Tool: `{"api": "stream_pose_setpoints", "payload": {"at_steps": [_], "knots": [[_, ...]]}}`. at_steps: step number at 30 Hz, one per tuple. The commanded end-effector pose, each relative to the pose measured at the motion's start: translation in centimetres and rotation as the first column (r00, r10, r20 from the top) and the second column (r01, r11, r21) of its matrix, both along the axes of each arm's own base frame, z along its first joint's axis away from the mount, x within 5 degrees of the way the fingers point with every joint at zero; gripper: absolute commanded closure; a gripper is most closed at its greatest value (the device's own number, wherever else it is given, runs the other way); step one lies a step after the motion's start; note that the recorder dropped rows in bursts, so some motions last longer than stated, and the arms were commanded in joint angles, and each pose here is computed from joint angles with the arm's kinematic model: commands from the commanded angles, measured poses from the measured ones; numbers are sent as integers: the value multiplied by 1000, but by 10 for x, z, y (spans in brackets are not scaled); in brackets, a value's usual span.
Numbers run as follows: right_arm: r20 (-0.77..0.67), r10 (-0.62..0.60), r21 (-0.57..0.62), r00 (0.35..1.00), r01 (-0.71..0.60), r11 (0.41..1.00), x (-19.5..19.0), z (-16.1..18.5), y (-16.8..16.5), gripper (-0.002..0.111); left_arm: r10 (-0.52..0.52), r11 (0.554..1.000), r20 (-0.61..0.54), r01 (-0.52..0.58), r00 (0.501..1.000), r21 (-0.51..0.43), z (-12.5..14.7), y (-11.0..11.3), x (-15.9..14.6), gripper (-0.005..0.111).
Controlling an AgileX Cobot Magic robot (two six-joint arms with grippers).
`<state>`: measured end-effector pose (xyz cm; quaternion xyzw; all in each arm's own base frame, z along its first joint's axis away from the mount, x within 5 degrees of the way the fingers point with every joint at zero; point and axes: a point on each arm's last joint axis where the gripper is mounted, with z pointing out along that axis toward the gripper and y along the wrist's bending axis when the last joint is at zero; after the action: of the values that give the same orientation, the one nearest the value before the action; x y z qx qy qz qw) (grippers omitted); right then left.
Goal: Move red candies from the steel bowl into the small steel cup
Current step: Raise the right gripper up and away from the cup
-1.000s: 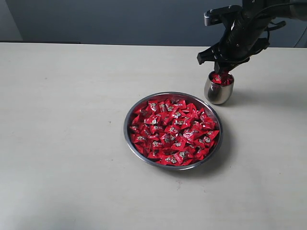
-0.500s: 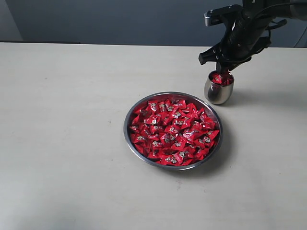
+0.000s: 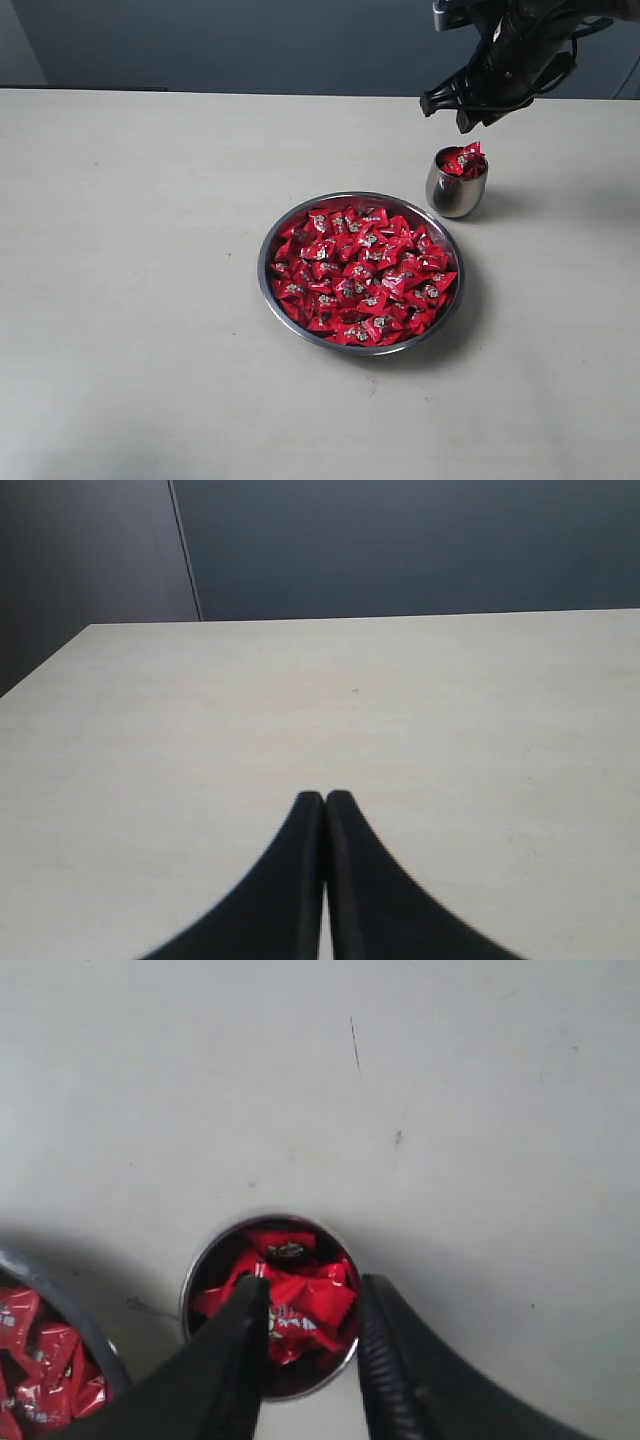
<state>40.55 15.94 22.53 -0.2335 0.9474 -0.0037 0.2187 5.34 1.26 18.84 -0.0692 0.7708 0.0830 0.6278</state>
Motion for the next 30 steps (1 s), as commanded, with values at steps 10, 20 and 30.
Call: {"api": "stream_pose_setpoints", "payload": {"at_steps": [10, 20, 30], "knots": [[43, 1, 8, 999, -1, 1000, -1, 16, -3, 77, -6, 1000, 2, 6, 1000, 4, -1, 0, 0, 106], [37, -3, 18, 999, 2, 1000, -1, 16, -3, 77, -6, 1000, 2, 6, 1000, 4, -1, 0, 0, 106], [-48, -29, 173, 998, 37, 984, -8, 15, 9, 77, -6, 1000, 2, 6, 1000, 4, -1, 0, 0, 106]]}}
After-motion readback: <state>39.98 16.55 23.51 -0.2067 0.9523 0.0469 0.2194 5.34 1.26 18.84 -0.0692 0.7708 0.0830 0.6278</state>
